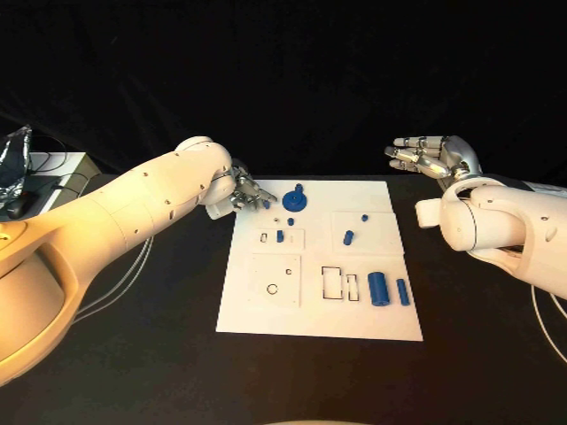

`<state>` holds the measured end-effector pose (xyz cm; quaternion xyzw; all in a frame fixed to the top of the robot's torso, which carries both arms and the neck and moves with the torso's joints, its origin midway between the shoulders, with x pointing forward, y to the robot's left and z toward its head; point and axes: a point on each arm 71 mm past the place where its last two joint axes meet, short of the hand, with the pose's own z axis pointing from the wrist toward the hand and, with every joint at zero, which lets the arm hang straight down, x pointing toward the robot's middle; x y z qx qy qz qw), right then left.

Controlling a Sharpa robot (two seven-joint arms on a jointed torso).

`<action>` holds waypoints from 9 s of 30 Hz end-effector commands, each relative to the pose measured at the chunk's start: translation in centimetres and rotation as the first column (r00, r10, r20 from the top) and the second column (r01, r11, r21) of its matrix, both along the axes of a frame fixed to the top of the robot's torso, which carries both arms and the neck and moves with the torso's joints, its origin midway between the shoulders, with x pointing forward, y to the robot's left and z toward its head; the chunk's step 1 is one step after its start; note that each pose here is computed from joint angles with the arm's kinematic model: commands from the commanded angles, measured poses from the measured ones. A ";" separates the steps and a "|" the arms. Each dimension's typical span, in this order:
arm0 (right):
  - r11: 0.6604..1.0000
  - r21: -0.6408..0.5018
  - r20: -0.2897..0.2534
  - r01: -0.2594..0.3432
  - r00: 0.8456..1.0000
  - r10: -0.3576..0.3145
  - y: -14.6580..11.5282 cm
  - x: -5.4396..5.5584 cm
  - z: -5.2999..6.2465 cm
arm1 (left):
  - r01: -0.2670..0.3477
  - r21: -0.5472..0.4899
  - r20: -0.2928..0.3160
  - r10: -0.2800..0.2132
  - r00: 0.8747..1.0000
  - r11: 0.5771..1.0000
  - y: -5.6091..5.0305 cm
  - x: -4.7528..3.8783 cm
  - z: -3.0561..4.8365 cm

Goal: Assemble the parts on the task board

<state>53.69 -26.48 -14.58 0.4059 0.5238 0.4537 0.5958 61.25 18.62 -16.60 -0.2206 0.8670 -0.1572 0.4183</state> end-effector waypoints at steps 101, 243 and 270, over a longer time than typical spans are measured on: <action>1.000 -0.007 -0.014 -0.025 1.000 0.025 -0.5 0.0 -0.4 | 0.134 0.046 0.030 -0.136 0.990 0.990 -2.2 -7.83 -4.38; 0.999 -0.014 -0.025 -0.038 0.999 0.038 -1.0 -0.3 -0.4 | 0.165 0.169 0.031 -0.172 0.985 0.972 -1.7 -7.63 -5.74; 0.998 -0.020 -0.045 -0.052 0.998 0.052 -1.1 -0.3 -0.8 | 0.140 0.083 0.102 -0.148 0.984 0.987 -1.4 -7.93 -4.88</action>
